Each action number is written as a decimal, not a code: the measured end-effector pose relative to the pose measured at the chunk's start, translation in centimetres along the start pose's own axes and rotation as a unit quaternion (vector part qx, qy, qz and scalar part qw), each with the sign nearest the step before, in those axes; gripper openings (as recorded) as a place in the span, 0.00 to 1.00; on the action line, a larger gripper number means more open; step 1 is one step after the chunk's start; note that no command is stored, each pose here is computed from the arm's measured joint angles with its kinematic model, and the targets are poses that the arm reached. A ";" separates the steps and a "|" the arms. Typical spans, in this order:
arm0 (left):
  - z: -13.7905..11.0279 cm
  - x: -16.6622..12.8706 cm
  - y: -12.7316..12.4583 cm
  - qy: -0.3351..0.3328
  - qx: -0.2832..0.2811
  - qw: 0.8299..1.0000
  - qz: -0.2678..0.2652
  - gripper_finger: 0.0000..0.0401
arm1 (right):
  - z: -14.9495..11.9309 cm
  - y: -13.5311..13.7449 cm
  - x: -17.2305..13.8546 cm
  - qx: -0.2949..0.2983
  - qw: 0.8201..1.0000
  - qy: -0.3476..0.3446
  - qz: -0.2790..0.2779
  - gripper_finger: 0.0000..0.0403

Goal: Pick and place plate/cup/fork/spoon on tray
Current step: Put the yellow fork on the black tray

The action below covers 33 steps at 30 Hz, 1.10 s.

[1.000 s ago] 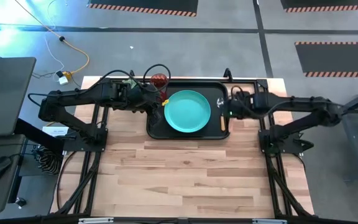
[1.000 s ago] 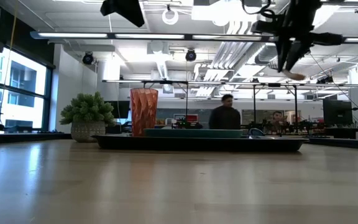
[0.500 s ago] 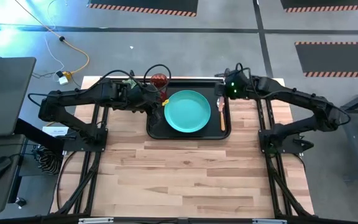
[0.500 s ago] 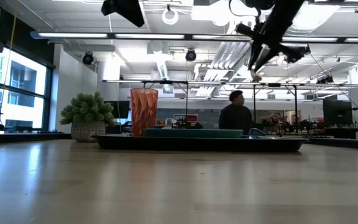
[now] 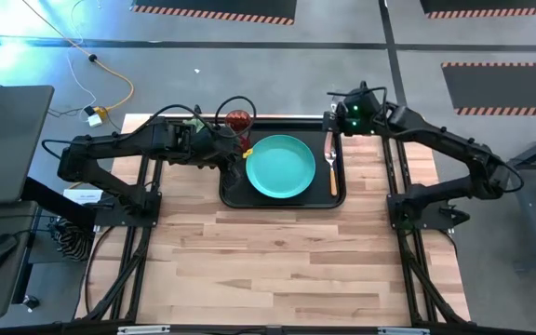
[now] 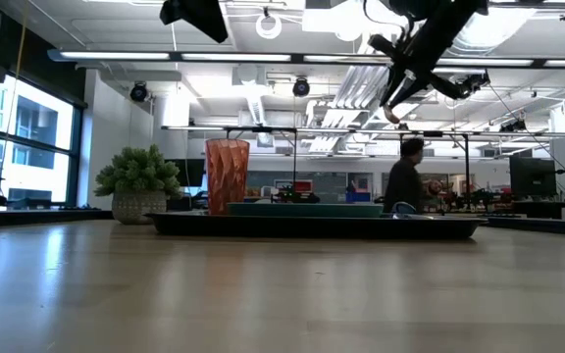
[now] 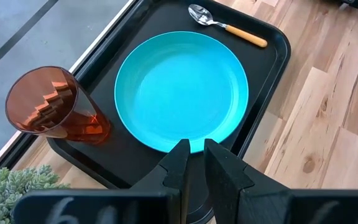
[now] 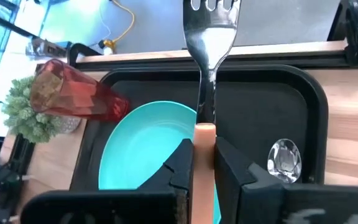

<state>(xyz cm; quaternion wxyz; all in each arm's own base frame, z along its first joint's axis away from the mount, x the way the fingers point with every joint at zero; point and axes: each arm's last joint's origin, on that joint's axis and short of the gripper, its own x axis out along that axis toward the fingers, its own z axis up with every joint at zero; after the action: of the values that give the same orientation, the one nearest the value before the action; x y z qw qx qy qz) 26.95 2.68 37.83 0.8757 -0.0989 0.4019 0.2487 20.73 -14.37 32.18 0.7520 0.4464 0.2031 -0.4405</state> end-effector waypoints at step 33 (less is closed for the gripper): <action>0.0 0.0 0.0 0.000 -0.005 1.000 0.000 0.10 | -6.4 0.1 7.1 -0.012 0.969 0.177 -0.171 0.05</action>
<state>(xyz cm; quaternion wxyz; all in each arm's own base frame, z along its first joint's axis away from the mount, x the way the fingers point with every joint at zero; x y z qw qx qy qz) 26.95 2.68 37.84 0.8755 -0.1031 0.4003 0.2502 25.17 -12.34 23.95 0.6227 0.4669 0.4117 -0.4741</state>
